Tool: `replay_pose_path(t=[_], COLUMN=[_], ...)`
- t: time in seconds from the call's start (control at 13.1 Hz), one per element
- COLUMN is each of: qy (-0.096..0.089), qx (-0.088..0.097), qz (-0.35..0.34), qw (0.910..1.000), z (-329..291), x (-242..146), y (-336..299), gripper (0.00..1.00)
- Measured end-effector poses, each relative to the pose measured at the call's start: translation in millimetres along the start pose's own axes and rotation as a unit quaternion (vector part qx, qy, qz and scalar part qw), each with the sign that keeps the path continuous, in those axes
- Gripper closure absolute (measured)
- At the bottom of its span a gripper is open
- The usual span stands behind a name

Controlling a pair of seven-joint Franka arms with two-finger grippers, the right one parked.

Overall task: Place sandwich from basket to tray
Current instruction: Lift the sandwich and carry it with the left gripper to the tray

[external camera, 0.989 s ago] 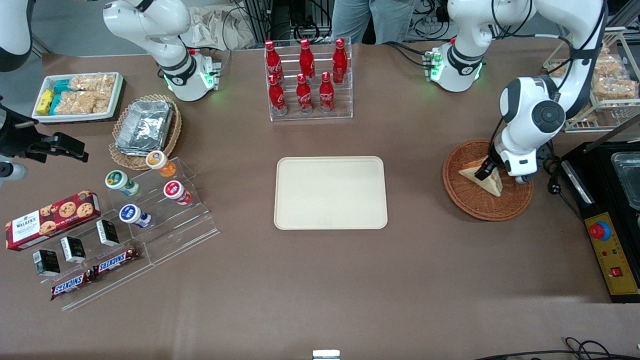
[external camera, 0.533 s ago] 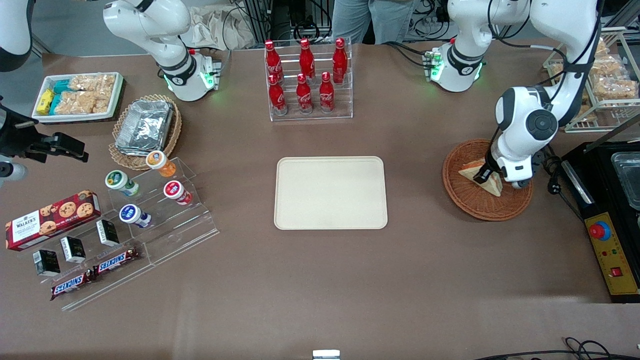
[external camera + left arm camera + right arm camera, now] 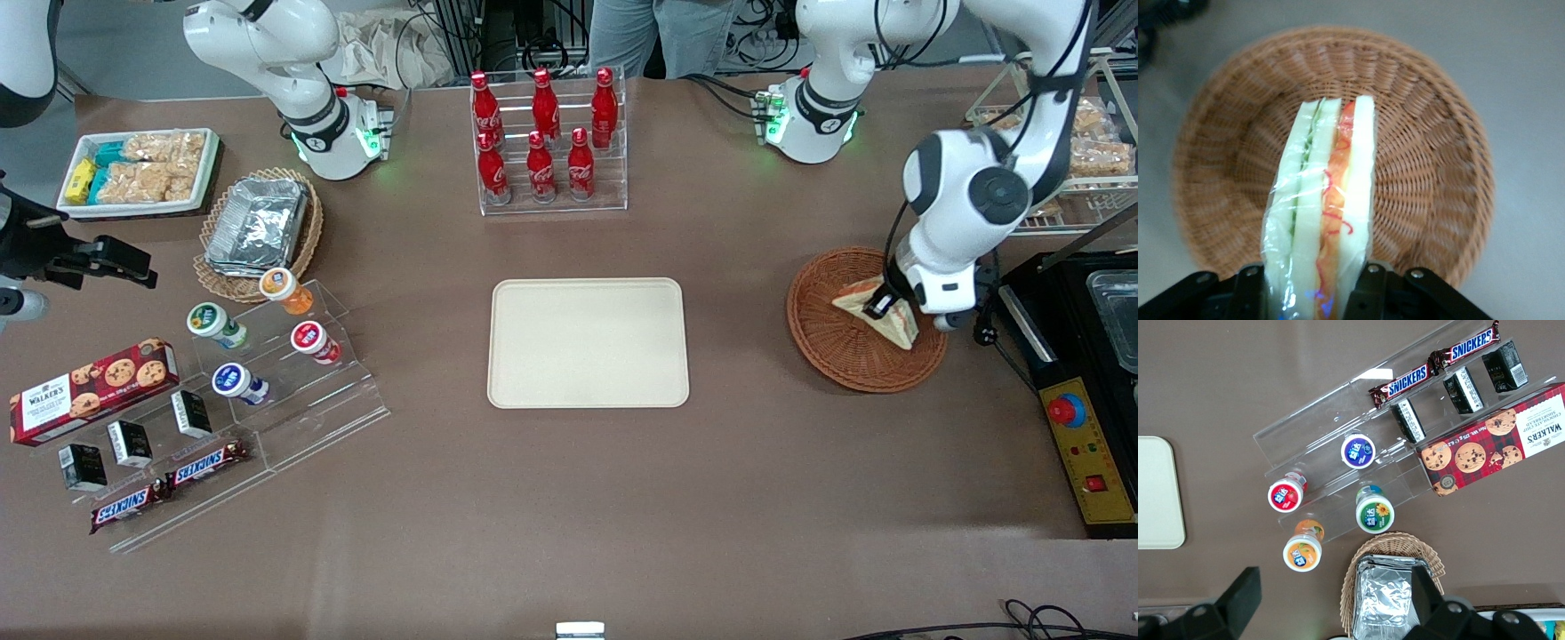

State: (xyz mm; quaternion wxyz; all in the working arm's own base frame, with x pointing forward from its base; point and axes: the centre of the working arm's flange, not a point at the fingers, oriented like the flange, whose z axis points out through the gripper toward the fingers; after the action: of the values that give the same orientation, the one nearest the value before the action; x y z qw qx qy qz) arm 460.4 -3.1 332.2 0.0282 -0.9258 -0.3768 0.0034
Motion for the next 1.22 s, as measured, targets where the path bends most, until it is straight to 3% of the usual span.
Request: replay_pose_path(t=[0.15,0.3,0.46,0.61,0.84,0.99,1.22], qy=[0.003,0.009,0.020,0.010,-0.028,-0.031,-0.041], qx=[-0.009,-0.032,-0.046,-0.043,-0.046,-0.043,-0.013], qz=[0.048,0.096,0.160,0.236,0.312,0.344,0.386], qw=[0.9988,0.9948,0.9858,0.9706,0.9485,0.9376,0.9214], z=[-58.9,-111.1,-156.4,-174.8,-151.9,-120.0,-39.1], x=[-5.4,-23.8,-59.2,-98.8,-145.0,-174.2,-221.1], y=[-1.8,25.3,72.2,110.2,147.1,175.9,216.3], gripper=[0.71,0.74,0.74,0.74,0.74,0.74,0.74])
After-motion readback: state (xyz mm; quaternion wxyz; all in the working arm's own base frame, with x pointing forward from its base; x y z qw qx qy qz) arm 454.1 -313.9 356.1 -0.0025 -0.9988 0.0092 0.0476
